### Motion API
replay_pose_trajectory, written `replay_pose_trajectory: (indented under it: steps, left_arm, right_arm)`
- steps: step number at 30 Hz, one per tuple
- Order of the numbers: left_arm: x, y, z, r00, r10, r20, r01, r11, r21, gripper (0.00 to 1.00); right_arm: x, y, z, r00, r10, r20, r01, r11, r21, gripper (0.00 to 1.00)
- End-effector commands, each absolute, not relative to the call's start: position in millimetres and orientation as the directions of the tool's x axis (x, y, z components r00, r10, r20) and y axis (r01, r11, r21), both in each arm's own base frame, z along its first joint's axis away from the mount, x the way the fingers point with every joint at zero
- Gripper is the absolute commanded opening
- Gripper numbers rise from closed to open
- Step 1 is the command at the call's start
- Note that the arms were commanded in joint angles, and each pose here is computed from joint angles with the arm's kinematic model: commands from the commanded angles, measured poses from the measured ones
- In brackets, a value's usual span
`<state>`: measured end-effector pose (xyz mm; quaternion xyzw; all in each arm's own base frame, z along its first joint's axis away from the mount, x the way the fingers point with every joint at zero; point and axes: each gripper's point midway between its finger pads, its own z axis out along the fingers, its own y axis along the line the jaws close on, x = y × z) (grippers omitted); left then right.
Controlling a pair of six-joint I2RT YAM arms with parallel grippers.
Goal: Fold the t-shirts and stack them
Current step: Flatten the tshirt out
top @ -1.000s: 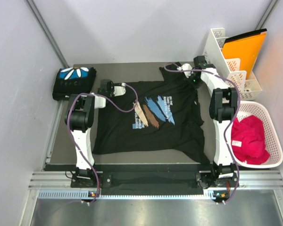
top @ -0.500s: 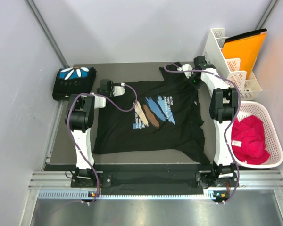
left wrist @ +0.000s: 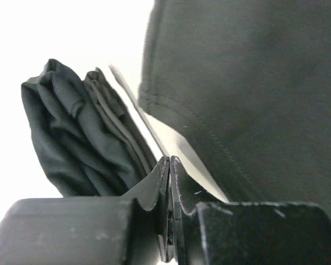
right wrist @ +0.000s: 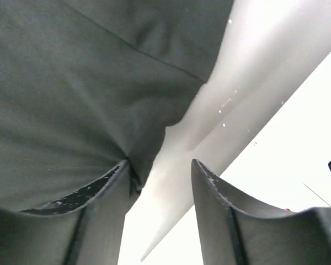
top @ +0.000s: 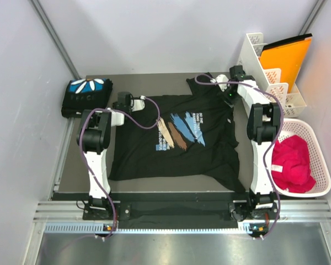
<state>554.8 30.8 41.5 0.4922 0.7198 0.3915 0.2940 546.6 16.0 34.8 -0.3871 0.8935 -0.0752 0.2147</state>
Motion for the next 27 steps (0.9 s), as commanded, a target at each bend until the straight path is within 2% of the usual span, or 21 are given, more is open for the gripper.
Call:
replay_pose_trajectory:
  steps: [1,3,9,10,19,27]
  left_arm:
    - [567,37,83,-0.368,0.923,-0.111,0.329,0.241,0.913,0.11]
    - [570,37,99,-0.368,0.917,-0.156,0.262,0.263,0.928,0.16]
    - [572,31,146,-0.345,0.904,-0.253,0.119,0.310,0.943,0.19]
    - [572,30,153,-0.337,0.904,-0.263,0.108,0.314,0.943,0.19]
    - [565,19,166,-0.311,0.919,-0.243,0.097,0.286,0.953,0.20]
    - [545,9,175,-0.266,0.935,-0.234,0.100,0.269,0.958,0.20]
  right_arm:
    - [521,-4,30,-0.657,-0.713,-0.246,-0.661,0.701,-0.267,0.52]
    - [524,-1,43,-0.648,-0.709,-0.277,-0.655,0.705,-0.273,0.53]
    - [532,14,82,-0.599,-0.710,-0.371,-0.650,0.701,-0.293,0.57]
    - [534,16,86,-0.591,-0.711,-0.382,-0.650,0.699,-0.297,0.60]
    - [554,16,123,-0.532,-0.722,-0.442,-0.603,0.690,-0.401,0.62]
    - [563,33,191,-0.413,-0.725,-0.551,-0.554,0.680,-0.480,0.63]
